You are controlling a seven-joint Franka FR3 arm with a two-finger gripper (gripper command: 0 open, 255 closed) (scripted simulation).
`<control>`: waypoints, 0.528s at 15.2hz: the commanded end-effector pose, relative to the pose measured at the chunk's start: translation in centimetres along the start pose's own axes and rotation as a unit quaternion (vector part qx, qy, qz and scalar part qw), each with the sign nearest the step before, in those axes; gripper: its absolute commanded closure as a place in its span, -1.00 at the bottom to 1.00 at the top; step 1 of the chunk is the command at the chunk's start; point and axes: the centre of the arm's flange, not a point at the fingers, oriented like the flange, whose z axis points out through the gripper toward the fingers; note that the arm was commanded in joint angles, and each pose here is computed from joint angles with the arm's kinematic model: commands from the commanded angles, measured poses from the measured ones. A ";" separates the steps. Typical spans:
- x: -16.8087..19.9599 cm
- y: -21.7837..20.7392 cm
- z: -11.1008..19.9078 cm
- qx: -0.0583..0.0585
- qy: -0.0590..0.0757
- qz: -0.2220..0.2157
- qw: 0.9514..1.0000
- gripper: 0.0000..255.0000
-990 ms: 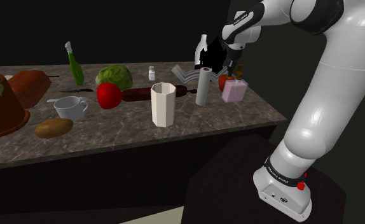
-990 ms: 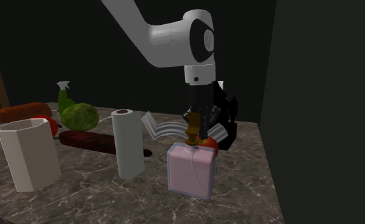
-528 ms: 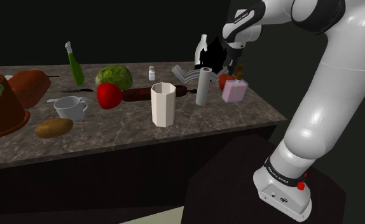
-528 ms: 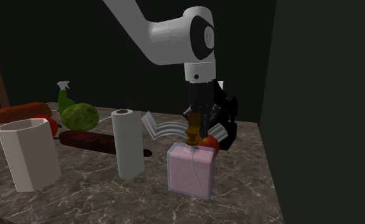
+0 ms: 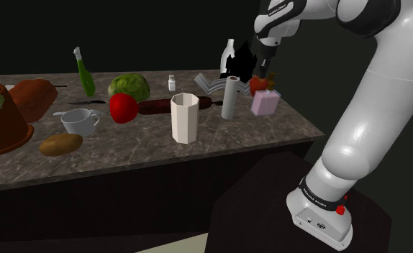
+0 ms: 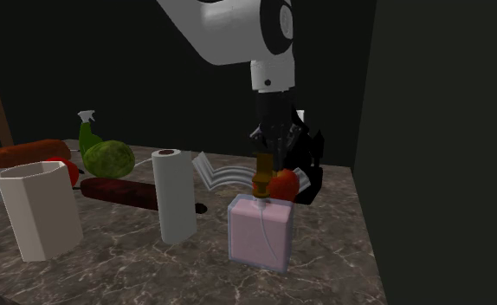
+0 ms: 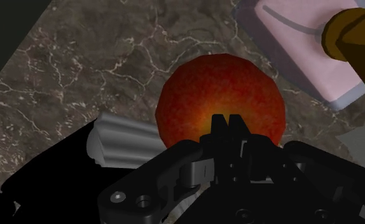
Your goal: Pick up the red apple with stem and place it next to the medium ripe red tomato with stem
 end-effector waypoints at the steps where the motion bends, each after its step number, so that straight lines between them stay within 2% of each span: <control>1: 0.0 0.1 -1.1 0.000 0.000 0.000 1.000 1.00; 8: -0.1 0.4 -4.8 0.000 0.000 0.000 1.000 1.00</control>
